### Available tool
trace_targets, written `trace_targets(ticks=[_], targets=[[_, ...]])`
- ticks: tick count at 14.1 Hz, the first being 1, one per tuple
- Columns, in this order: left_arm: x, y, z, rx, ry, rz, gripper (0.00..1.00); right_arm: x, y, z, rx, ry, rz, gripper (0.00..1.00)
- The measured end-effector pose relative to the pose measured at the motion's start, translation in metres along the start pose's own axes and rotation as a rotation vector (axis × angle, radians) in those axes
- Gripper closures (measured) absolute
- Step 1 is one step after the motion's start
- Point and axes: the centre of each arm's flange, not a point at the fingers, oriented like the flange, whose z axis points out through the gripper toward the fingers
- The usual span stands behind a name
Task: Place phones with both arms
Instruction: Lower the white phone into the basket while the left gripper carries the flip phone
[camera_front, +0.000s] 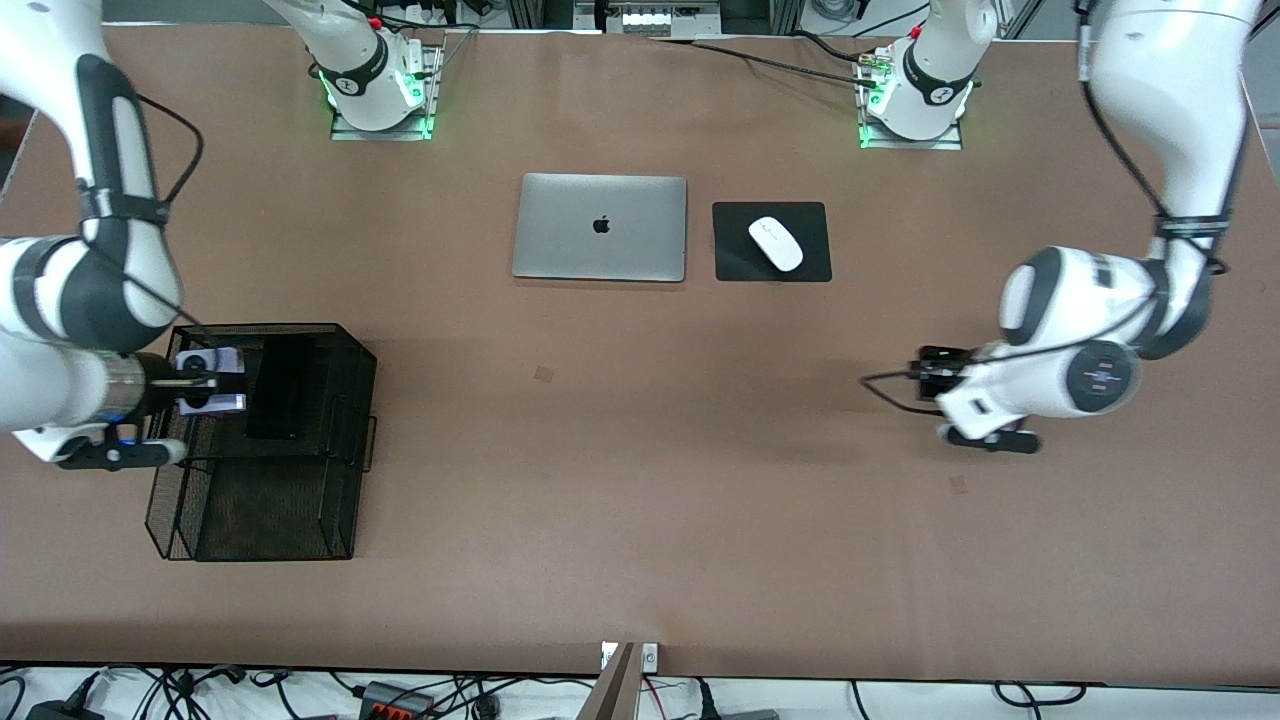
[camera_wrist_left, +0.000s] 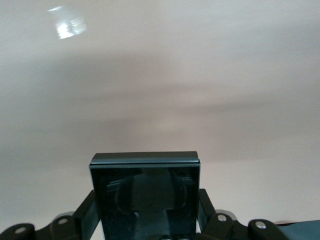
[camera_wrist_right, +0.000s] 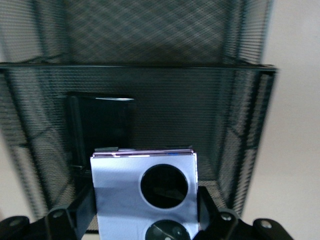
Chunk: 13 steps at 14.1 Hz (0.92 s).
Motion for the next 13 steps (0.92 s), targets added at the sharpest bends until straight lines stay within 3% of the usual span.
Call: trace_targets(ticks=[2, 5, 9, 11, 13], targets=[[0.008, 0.068, 0.002, -0.042, 0.004, -0.035, 0.20, 0.004, 0.026, 0.019, 0.010, 0.002, -0.002, 0.15], [0.021, 0.155, 0.020, -0.181, -0.029, -0.087, 0.20, 0.012, 0.044, 0.046, 0.017, 0.006, -0.013, 0.15], [0.037, 0.240, 0.053, -0.358, 0.041, -0.105, 0.20, 0.016, 0.038, 0.055, 0.019, 0.008, -0.024, 0.15], [0.037, 0.269, 0.070, -0.402, 0.074, -0.108, 0.20, 0.016, 0.037, 0.055, 0.020, 0.008, -0.013, 0.15], [0.034, 0.288, 0.082, -0.419, 0.082, -0.108, 0.20, 0.015, 0.037, 0.052, 0.020, 0.012, 0.010, 0.02]])
